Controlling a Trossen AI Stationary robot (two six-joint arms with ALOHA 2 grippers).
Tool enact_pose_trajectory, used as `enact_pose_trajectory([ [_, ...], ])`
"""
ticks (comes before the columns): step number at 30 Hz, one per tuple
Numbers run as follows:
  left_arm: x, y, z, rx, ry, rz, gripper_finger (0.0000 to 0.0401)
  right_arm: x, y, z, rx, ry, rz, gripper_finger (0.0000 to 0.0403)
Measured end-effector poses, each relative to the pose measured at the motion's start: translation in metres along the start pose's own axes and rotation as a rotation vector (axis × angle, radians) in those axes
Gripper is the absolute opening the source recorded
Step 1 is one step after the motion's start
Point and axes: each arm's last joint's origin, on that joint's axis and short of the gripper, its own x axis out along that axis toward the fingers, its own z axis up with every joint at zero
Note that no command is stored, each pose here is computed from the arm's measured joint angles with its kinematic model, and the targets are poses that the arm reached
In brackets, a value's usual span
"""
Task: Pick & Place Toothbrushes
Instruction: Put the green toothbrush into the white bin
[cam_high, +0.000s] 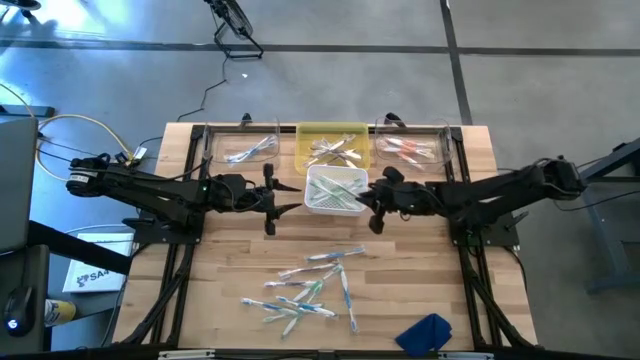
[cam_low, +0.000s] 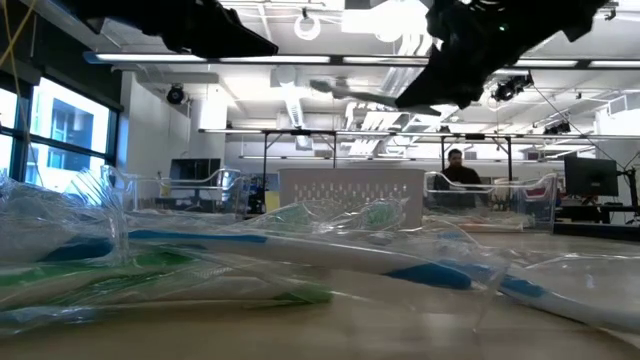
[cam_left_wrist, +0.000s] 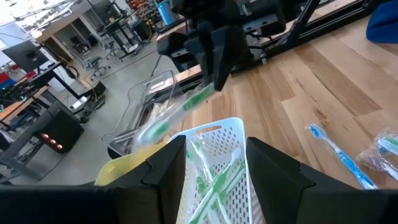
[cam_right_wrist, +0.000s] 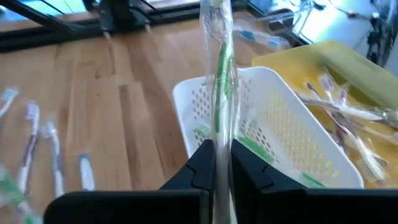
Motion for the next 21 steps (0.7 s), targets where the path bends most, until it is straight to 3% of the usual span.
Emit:
enact_pose_trajectory([
  [11, 0.000, 0.000, 0.000, -0.007, 0.002, -0.001, 0.0164, 0.039, -0.001, 0.020, -0.002, 0.311, -0.120, 0.0018],
  [21, 0.000, 0.000, -0.001, -0.006, 0.007, -0.005, 0.0164, 0.048, -0.014, 0.033, 0.068, 0.375, -0.134, 0.0018],
])
